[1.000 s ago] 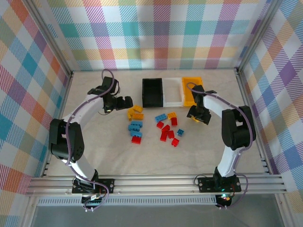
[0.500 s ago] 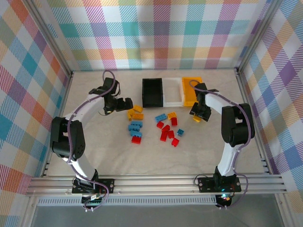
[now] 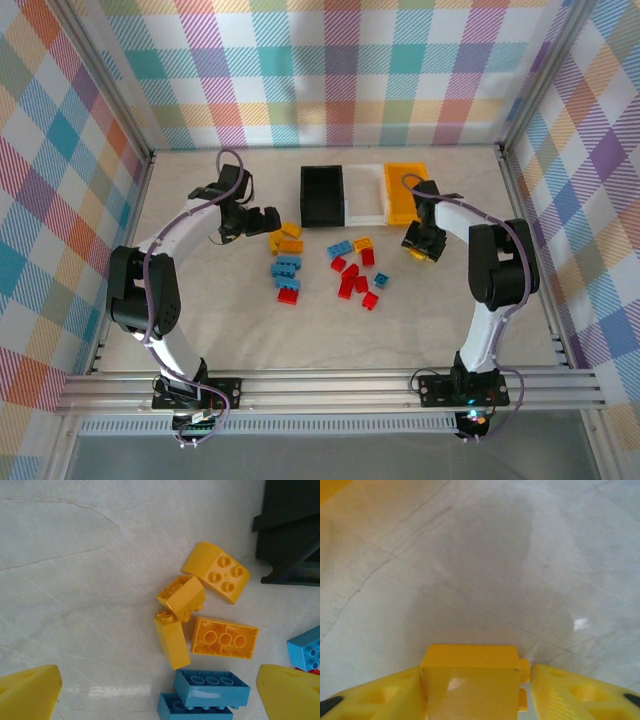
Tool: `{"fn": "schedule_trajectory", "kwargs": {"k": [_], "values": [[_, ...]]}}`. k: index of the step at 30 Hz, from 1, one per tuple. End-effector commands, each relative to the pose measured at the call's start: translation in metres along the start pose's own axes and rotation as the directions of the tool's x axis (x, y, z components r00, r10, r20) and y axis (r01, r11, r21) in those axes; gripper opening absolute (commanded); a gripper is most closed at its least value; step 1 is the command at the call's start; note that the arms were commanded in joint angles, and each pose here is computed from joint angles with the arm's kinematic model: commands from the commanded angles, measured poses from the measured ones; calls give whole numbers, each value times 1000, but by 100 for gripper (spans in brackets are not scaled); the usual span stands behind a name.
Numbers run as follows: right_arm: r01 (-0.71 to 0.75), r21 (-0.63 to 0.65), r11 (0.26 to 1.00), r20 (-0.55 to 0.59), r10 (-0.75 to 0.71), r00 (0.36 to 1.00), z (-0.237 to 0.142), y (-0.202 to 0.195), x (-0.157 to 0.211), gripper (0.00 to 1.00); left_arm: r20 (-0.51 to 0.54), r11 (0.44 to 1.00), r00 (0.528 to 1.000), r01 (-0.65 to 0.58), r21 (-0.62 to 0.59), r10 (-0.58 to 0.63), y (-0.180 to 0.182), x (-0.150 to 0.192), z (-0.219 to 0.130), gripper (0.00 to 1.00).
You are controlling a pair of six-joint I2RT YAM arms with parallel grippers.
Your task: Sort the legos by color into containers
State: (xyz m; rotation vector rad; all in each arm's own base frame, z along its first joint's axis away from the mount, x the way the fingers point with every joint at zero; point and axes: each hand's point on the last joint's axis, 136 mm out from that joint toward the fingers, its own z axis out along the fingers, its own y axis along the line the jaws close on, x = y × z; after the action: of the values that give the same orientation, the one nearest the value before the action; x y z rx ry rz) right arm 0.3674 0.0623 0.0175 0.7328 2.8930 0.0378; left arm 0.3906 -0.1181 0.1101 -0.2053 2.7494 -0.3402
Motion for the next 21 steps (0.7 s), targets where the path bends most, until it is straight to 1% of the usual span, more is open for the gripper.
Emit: {"fn": "schedule_trajectory", "kwargs": {"k": [1, 3, 7, 9, 11, 14, 16, 21], "values": [[-4, -16, 1000, -54, 3, 999, 9, 0, 16, 48, -40, 1000, 999, 11, -19, -12, 1, 8, 5, 100], [9, -18, 1000, -45, -9, 999, 8, 1, 14, 45, -43, 1000, 999, 15, -18, -15, 1, 9, 6, 100], [25, -26, 999, -32, -26, 999, 0, 2, 11, 43, -47, 1000, 999, 16, -18, -17, 1, 9, 6, 100], [30, -37, 999, -17, -30, 999, -10, 3, 9, 43, -43, 1000, 999, 16, -19, -17, 1, 9, 4, 100], [34, -48, 998, 14, -34, 999, -28, 5, 3, 43, -43, 1000, 999, 17, -15, -17, 0, 9, 3, 100], [57, -89, 994, 89, -50, 995, -60, 16, -16, 43, -42, 1000, 999, 15, -1, -15, -2, 9, 2, 100], [70, -114, 991, 125, -55, 991, -75, 27, -31, 43, -43, 1000, 999, 16, 8, -16, -4, 8, 2, 100], [86, -136, 987, 155, -65, 986, -80, 57, -72, 43, -48, 998, 999, 9, 55, -7, -13, 6, 3, 100]]}}
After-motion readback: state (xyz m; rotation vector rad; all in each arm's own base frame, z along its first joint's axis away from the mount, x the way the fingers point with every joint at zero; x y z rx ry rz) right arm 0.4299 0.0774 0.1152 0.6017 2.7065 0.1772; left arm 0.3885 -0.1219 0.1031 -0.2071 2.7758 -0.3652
